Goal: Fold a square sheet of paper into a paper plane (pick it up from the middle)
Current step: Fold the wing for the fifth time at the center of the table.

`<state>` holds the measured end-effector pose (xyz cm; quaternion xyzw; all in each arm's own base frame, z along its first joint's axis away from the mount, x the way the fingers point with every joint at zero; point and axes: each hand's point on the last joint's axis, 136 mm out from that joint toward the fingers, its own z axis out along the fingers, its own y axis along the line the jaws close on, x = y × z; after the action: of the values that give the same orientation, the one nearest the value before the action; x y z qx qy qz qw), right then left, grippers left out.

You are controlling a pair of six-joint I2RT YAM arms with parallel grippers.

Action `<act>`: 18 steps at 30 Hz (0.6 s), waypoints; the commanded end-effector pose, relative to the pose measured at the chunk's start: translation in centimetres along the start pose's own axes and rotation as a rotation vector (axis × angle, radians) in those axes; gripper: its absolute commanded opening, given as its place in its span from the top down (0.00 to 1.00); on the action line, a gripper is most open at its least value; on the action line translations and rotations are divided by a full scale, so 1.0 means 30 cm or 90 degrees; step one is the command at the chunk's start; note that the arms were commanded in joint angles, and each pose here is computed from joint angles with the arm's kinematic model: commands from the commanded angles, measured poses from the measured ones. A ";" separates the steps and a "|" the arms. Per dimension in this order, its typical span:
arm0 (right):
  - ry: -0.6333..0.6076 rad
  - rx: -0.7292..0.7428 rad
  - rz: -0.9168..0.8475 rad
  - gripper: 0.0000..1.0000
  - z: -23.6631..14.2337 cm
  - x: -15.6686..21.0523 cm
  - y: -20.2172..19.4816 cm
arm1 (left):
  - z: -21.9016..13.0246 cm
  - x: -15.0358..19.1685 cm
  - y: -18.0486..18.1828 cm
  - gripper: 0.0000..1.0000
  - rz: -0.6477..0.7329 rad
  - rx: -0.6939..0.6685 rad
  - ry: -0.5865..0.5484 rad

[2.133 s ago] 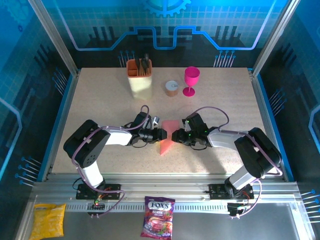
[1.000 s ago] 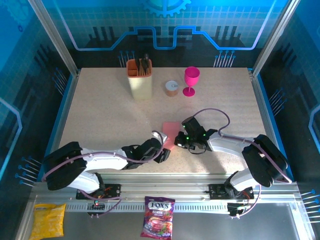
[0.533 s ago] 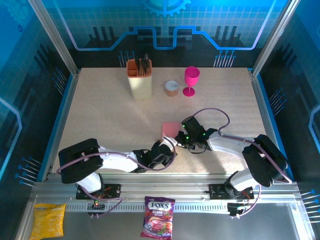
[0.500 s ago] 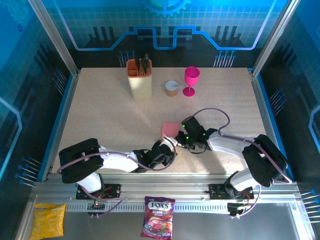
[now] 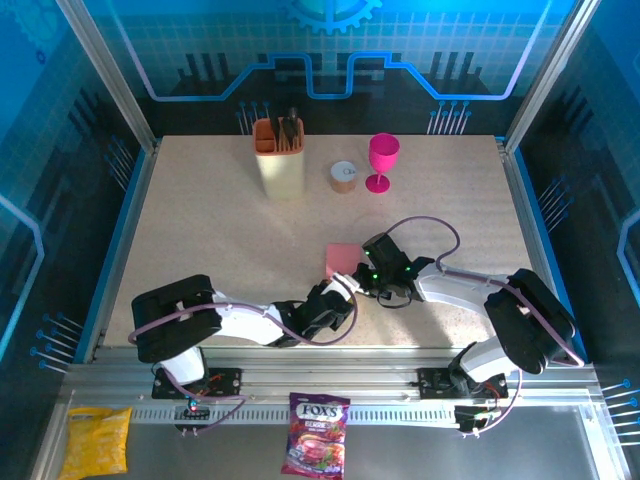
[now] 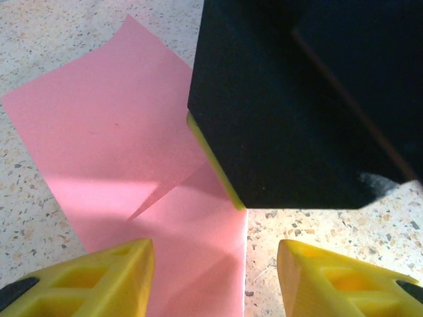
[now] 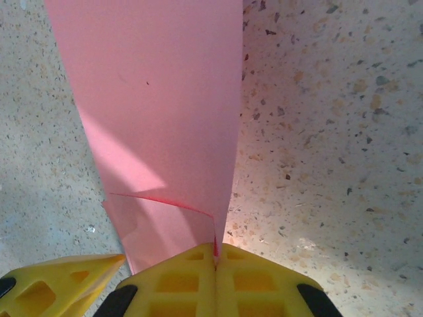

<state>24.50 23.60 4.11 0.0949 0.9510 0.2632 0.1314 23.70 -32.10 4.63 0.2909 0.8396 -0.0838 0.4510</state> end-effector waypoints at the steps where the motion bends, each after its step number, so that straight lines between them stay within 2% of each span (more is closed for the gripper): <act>1: 0.007 -0.007 -0.002 1.00 -0.003 0.003 0.030 | 0.010 0.070 0.031 0.47 0.012 -0.030 0.026; 10: 0.008 -0.006 -0.001 1.00 -0.002 0.004 0.028 | -0.017 0.109 0.069 0.44 -0.019 -0.051 0.025; 18: 0.008 -0.008 -0.001 1.00 -0.003 0.006 0.031 | -0.008 0.087 0.058 0.44 -0.022 -0.048 0.015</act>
<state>24.36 23.59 3.92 0.0947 0.9524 0.2603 0.1274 23.12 -29.65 2.76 0.2699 0.8524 -0.0627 0.4435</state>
